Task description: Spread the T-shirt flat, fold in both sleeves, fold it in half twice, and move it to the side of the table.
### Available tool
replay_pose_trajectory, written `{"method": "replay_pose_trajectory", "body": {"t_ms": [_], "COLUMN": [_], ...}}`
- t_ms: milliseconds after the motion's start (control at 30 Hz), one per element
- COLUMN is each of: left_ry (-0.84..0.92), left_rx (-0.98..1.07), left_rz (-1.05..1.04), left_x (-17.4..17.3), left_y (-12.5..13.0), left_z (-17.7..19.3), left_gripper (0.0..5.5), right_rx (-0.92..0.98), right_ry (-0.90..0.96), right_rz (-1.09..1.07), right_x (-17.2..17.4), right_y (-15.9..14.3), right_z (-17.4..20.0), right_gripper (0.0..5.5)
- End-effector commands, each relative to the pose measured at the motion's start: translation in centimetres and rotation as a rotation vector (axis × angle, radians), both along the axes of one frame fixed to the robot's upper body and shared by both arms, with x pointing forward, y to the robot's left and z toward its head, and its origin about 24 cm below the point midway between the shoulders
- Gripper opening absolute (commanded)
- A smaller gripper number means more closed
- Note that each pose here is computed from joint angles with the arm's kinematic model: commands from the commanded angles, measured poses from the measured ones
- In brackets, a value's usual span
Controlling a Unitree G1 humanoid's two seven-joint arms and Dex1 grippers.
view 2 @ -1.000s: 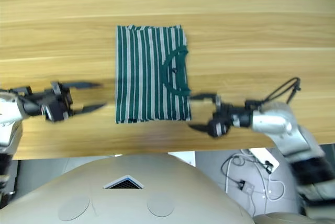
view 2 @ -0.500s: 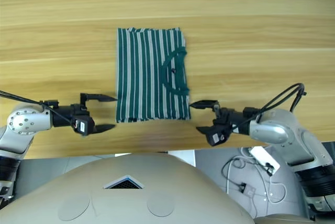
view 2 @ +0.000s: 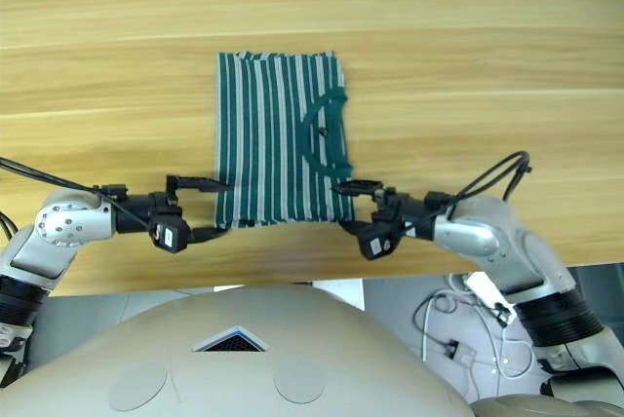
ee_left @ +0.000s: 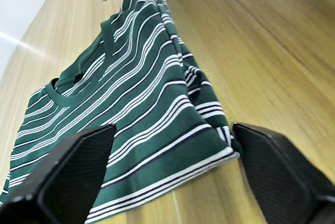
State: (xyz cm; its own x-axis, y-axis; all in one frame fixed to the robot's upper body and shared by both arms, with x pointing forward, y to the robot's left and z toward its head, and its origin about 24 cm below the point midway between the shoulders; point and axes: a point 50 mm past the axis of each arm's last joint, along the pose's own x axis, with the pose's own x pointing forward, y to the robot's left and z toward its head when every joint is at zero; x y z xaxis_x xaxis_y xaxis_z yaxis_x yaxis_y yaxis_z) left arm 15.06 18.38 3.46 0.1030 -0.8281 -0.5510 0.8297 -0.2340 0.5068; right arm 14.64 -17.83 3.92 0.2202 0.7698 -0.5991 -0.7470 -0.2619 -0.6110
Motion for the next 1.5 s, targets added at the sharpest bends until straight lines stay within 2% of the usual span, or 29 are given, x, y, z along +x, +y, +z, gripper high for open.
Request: {"method": "replay_pose_trajectory", "body": {"t_ms": [33, 433, 600, 700, 767, 1100, 1267, 1500], "left_ry": [0.026, -0.005, 0.009, 0.019, 0.032, 0.040, 0.037, 0.065], "left_rx": [0.073, 0.116, 0.097, 0.089, 0.077, -0.006, -0.040, -0.066], "left_rz": [-0.020, 0.004, -0.023, -0.036, -0.046, -0.081, -0.062, -0.041], "left_x": [-0.4, 0.2, 0.0, -0.2, -0.5, -1.4, -2.0, -2.7], "left_y": [0.7, 1.2, 0.9, 0.8, 0.8, 1.1, 2.1, 2.9], "left_z": [-0.7, -1.2, -1.2, -1.1, -1.0, 0.8, 2.5, 2.8], "left_gripper": [3.56, 1.61, 0.85, 0.37, 0.24, 0.21, 0.21, 0.21], "right_rx": [-0.168, -0.185, -0.173, -0.166, -0.159, -0.086, 0.009, 0.102], "right_ry": [0.128, 0.124, 0.118, 0.116, 0.115, 0.082, 0.072, 0.043], "right_rz": [-0.007, -0.023, -0.023, -0.023, -0.022, -0.014, 0.042, 0.070], "right_x": [-1.4, -1.7, -1.8, -1.8, -1.8, -1.9, -3.3, -4.4], "right_y": [-0.9, -1.8, -1.7, -1.6, -1.5, -1.0, -0.8, -0.7], "right_z": [-3.2, -2.7, -2.4, -2.4, -2.4, -0.9, 1.9, 4.4], "right_gripper": [3.07, 0.79, 0.09, 0.09, 0.09, 0.09, 0.09, 0.09]}}
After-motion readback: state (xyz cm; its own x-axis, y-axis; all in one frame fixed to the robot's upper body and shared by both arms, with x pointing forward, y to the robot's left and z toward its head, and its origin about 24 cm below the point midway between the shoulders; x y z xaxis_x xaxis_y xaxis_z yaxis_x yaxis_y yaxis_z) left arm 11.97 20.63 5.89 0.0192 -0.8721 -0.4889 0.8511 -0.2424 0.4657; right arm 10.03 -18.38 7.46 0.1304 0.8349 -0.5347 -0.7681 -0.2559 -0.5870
